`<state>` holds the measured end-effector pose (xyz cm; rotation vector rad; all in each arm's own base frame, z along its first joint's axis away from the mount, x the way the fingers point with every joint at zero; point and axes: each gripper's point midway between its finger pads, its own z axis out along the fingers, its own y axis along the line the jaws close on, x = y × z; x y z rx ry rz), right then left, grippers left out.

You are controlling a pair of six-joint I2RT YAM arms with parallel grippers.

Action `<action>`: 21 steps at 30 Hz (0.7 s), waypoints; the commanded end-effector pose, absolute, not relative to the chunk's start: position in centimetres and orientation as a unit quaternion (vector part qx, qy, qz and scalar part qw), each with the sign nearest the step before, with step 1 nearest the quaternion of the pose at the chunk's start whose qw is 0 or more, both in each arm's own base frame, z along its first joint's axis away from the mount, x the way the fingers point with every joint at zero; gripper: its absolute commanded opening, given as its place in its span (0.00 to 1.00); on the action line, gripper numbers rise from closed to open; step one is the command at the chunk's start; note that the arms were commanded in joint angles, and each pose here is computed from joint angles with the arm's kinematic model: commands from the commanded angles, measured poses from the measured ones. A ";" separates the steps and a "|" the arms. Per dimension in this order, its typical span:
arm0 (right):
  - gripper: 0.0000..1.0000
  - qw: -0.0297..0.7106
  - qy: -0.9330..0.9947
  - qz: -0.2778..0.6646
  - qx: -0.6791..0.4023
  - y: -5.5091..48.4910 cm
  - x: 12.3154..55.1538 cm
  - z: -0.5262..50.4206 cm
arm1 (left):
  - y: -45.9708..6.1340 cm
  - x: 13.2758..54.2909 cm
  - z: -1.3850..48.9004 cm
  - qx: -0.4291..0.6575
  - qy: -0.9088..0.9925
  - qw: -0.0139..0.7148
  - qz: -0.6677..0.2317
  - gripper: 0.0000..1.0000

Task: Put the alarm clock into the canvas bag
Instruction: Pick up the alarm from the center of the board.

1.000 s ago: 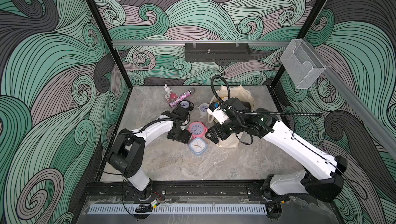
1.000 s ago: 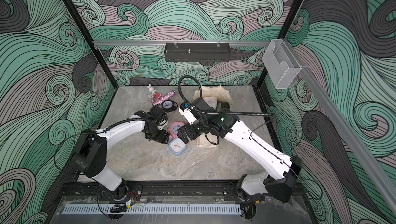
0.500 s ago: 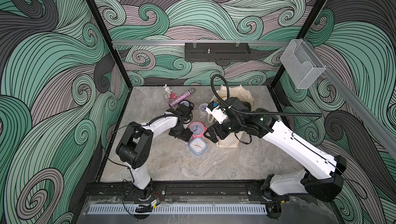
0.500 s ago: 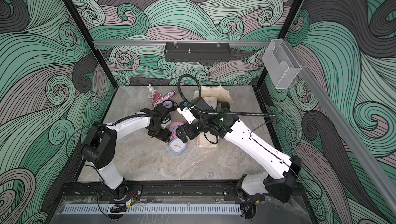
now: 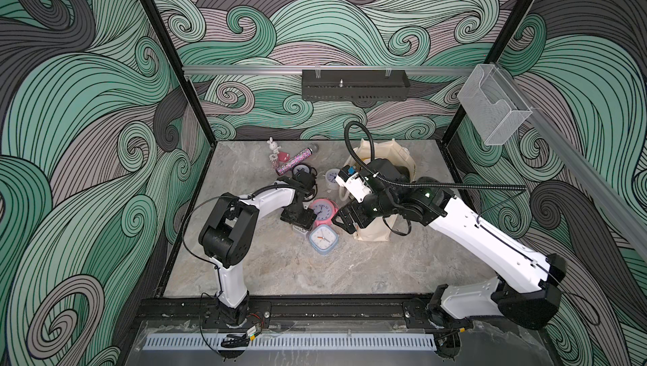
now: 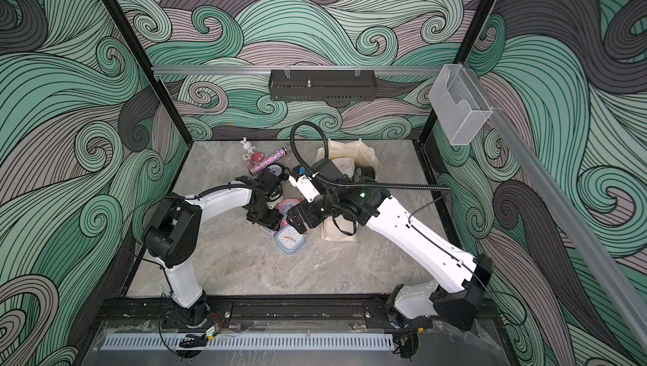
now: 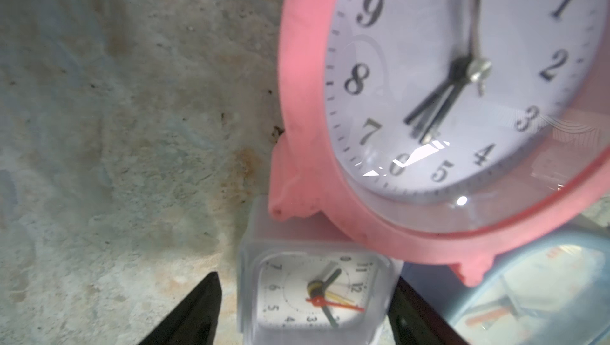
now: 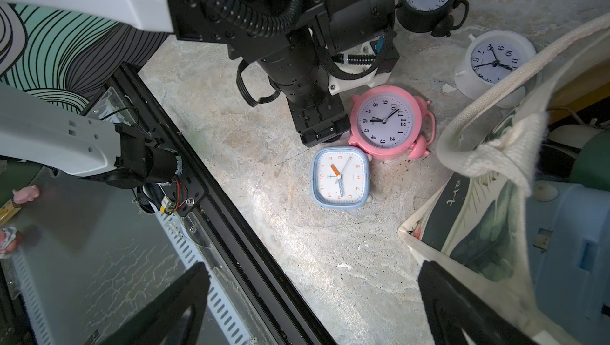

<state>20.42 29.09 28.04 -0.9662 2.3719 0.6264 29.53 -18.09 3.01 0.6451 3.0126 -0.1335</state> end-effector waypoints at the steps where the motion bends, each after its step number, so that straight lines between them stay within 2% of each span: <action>1: 1.00 0.258 0.868 0.230 -0.356 29.0 20.4 28.4 | -18.6 30.0 2.9 0.200 0.978 0.032 -0.047 0.76; 12: 1.00 0.260 0.876 0.224 -0.340 28.8 20.8 28.3 | -17.8 28.9 5.4 0.177 0.981 0.065 -0.040 0.56; 18: 1.00 0.259 0.881 0.230 -0.323 28.4 21.4 28.7 | -15.8 28.1 10.5 0.143 0.978 0.147 -0.036 0.53; 21: 1.00 0.255 0.884 0.242 -0.309 28.3 22.0 29.1 | -15.3 28.3 14.8 0.137 0.967 0.209 -0.046 0.53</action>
